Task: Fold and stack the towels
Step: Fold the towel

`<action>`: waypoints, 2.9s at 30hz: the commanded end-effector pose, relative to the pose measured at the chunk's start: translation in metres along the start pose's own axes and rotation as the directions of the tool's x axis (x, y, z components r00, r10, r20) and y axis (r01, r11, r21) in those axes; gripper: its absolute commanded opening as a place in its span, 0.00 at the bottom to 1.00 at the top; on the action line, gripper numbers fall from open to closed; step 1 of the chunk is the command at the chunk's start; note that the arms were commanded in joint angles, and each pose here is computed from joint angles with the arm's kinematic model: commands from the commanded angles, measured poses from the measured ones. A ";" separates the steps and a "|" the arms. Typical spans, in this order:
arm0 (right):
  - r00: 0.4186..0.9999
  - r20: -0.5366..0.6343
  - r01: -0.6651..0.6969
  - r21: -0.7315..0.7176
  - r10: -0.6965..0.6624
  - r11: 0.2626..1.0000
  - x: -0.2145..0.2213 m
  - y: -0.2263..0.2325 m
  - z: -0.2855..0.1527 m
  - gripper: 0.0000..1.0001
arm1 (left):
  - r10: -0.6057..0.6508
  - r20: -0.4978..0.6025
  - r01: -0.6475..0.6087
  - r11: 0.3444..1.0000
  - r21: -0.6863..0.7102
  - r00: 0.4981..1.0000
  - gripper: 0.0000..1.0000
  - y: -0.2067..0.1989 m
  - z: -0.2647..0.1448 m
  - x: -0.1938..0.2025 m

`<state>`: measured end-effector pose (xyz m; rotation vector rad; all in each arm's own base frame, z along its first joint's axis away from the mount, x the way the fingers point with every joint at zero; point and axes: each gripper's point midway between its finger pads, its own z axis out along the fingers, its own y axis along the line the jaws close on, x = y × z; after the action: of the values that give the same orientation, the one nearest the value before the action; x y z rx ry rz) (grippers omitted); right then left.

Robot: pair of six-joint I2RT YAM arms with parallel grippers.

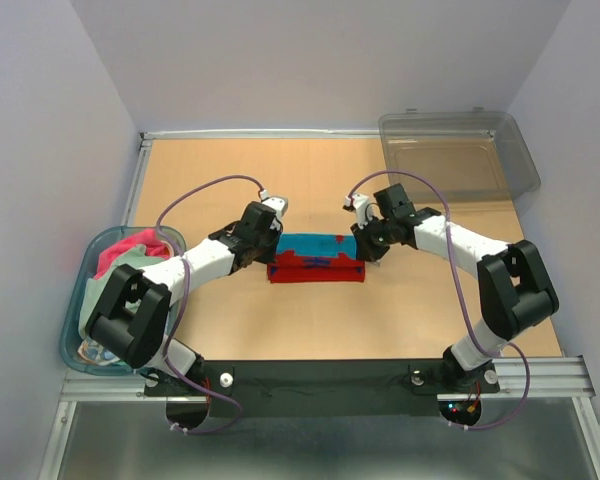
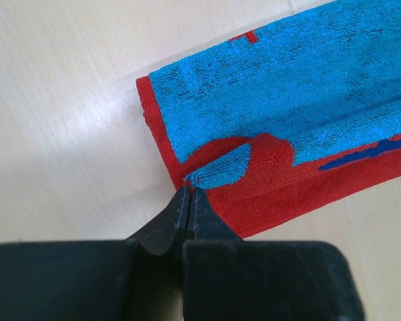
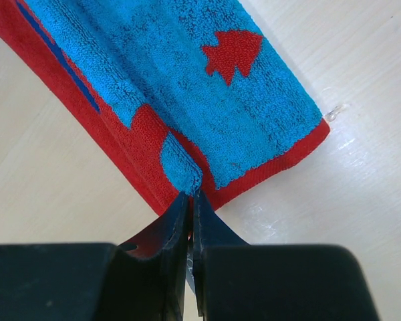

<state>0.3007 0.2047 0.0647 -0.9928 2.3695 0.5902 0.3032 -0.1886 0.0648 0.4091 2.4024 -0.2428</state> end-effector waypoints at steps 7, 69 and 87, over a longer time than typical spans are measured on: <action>0.997 0.049 -0.054 0.011 0.054 0.998 -0.011 0.010 -0.016 0.36 | -0.068 -0.037 0.069 0.998 0.013 0.997 0.47 -0.012 -0.018 0.011; 0.736 0.554 -0.564 0.184 0.389 0.805 -0.030 -0.032 0.009 0.34 | -0.487 0.289 0.483 0.871 0.091 0.824 0.41 -0.057 0.026 -0.049; 0.725 0.568 -0.557 0.149 0.391 0.817 -0.054 -0.042 -0.017 0.54 | -0.391 0.305 0.445 0.885 -0.133 0.868 0.57 0.016 0.027 -0.051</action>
<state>0.3443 0.1946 0.0400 0.0072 2.2220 0.5444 0.3481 -0.2108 0.0377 -0.3615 2.2273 -0.3943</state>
